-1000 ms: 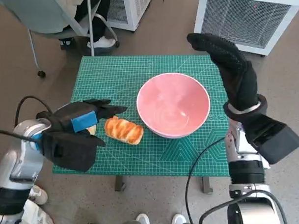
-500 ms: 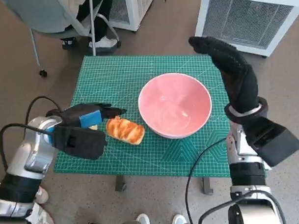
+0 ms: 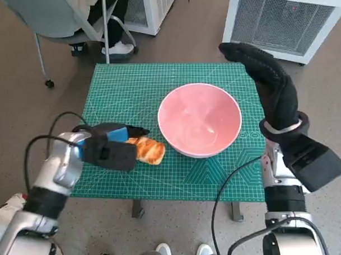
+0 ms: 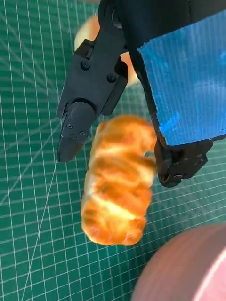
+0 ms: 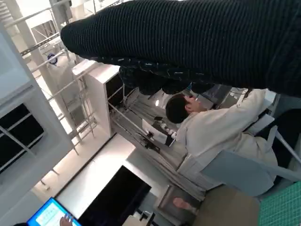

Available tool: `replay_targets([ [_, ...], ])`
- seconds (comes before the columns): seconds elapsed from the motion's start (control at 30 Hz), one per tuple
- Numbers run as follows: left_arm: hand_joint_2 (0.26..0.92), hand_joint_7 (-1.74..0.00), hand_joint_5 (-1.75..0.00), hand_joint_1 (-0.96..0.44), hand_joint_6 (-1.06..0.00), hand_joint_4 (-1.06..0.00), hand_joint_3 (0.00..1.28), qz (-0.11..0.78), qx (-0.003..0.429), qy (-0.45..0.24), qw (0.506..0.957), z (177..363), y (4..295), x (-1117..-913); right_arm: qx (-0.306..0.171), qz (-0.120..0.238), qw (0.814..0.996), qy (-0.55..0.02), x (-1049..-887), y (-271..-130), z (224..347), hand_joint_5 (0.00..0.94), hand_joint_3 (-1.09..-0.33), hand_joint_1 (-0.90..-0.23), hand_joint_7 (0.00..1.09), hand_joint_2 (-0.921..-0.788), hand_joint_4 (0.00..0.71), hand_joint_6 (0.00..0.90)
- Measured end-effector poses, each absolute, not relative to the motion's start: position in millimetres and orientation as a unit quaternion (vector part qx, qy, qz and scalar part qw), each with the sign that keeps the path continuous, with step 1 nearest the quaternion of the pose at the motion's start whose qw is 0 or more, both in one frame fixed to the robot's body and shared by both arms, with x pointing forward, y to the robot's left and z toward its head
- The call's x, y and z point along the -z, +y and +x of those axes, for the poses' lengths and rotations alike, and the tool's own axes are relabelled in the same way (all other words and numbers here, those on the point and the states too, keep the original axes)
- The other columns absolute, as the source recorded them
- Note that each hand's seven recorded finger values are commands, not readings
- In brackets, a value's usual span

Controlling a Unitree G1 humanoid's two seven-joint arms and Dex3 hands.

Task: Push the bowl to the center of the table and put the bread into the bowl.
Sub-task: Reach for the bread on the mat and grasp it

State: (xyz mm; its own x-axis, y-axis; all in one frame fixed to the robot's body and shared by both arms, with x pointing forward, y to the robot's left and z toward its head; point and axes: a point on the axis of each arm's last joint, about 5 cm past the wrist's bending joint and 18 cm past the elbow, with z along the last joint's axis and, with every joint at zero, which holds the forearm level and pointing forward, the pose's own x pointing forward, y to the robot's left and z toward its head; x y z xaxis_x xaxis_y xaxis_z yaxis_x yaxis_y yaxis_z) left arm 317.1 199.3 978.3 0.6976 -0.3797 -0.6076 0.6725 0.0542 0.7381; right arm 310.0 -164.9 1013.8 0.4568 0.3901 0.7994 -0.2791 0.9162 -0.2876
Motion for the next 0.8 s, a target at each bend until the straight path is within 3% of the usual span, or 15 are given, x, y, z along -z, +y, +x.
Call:
replay_targets([
  [0.3, 0.827, -0.08, -0.05, -0.23, -0.49, -0.37, 0.01, 0.576, 0.373, 0.121, 0.718, 324.4, 190.1, -971.9, -0.194, -0.060, 0.850, -0.487, -1012.1, -165.7, 309.0, 0.049, -0.772, -0.659, 0.71, -0.921, 0.315, -0.001],
  [0.37, 0.845, -0.11, -0.06, -0.19, -0.54, -0.43, 0.01, 0.579, 0.371, 0.117, 0.716, 324.8, 188.3, -971.3, -0.193, -0.060, 0.850, -0.487, -1011.9, -165.8, 308.8, 0.049, -0.773, -0.658, 0.71, -0.921, 0.313, -0.001],
  [0.5, 0.898, -0.31, -0.10, -0.12, -0.63, -0.71, 0.03, 0.590, 0.365, 0.100, 0.713, 324.4, 185.8, -969.1, -0.190, -0.060, 0.849, -0.490, -1011.2, -166.1, 308.3, 0.049, -0.777, -0.658, 0.70, -0.921, 0.312, -0.001],
  [0.53, 0.907, -0.64, -0.50, -0.08, -0.59, -0.70, 0.06, 0.592, 0.363, 0.094, 0.714, 324.3, 185.9, -968.7, -0.190, -0.060, 0.849, -0.490, -1011.0, -166.1, 308.2, 0.049, -0.777, -0.658, 0.70, -0.921, 0.312, -0.001],
  [0.57, 0.912, -0.87, -0.76, -0.05, -0.56, -0.68, 0.09, 0.593, 0.361, 0.088, 0.714, 324.1, 185.9, -968.2, -0.189, -0.060, 0.849, -0.490, -1010.8, -166.2, 308.1, 0.050, -0.778, -0.658, 0.70, -0.921, 0.312, -0.001],
  [0.67, 0.918, -1.08, -1.07, -0.02, -0.57, -0.67, 0.10, 0.596, 0.357, 0.063, 0.717, 323.5, 186.1, -967.7, -0.188, -0.060, 0.849, -0.490, -1010.3, -166.3, 307.7, 0.050, -0.778, -0.658, 0.70, -0.921, 0.312, -0.001],
  [0.8, 0.919, -1.15, -1.17, 0.00, -0.63, -0.64, 0.09, 0.601, 0.354, 0.041, 0.715, 322.8, 187.1, -967.7, -0.187, -0.061, 0.849, -0.491, -1010.0, -166.0, 307.5, 0.051, -0.778, -0.658, 0.70, -0.921, 0.313, -0.001],
])
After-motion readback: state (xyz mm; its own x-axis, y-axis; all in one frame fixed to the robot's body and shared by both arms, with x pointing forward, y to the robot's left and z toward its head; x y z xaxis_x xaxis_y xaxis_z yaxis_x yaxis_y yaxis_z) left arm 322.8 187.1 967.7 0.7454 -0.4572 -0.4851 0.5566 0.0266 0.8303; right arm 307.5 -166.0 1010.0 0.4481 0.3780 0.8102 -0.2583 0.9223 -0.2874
